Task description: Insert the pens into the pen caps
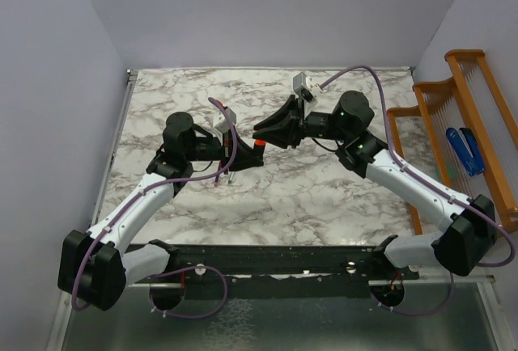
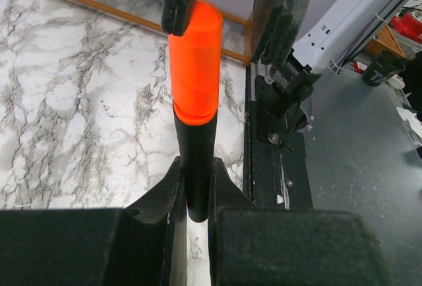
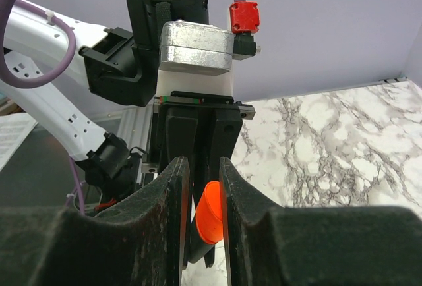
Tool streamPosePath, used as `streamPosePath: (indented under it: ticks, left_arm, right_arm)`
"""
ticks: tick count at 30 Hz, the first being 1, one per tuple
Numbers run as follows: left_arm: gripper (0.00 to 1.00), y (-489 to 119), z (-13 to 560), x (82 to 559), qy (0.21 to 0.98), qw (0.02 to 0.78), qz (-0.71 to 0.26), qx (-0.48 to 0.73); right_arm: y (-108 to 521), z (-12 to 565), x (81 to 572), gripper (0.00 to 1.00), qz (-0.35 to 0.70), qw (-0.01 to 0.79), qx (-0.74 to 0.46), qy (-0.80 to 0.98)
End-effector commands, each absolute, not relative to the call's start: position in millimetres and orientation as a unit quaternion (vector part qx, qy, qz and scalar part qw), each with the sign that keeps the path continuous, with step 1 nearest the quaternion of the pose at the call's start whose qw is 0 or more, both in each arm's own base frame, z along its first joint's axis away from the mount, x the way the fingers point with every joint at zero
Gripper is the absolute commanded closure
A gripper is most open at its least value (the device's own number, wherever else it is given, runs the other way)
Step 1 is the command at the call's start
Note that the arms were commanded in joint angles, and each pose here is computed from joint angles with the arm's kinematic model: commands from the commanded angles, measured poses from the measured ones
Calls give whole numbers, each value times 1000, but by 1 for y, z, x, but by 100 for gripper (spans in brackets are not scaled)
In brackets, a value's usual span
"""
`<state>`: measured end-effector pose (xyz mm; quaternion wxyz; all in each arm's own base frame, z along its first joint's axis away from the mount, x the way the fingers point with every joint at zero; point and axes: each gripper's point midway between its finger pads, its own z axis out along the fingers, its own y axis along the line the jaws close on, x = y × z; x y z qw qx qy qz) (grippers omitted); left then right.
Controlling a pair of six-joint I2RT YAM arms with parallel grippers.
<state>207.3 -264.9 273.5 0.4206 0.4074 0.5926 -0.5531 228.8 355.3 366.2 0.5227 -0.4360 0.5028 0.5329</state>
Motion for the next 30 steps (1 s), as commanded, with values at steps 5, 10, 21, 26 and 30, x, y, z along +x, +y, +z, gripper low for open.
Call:
streamPosePath:
  ticks: [5, 10, 21, 26, 30]
  left_arm:
    - [100, -267, 292, 207, 564, 434, -556, 429]
    - [100, -267, 293, 206, 563, 434, -557, 430]
    - [100, -267, 288, 205, 567, 430, -558, 427]
    - [100, -266, 290, 204, 566, 432, -557, 428]
    - [100, -266, 292, 203, 564, 434, -557, 428]
  right_arm:
    - [360, 361, 232, 70, 526, 523, -443, 503]
    - [358, 359, 239, 69, 513, 544, -432, 505]
    - [346, 376, 248, 67, 488, 599, -394, 498]
    - [351, 370, 247, 67, 498, 585, -400, 500]
    - [354, 366, 246, 67, 508, 574, -404, 499]
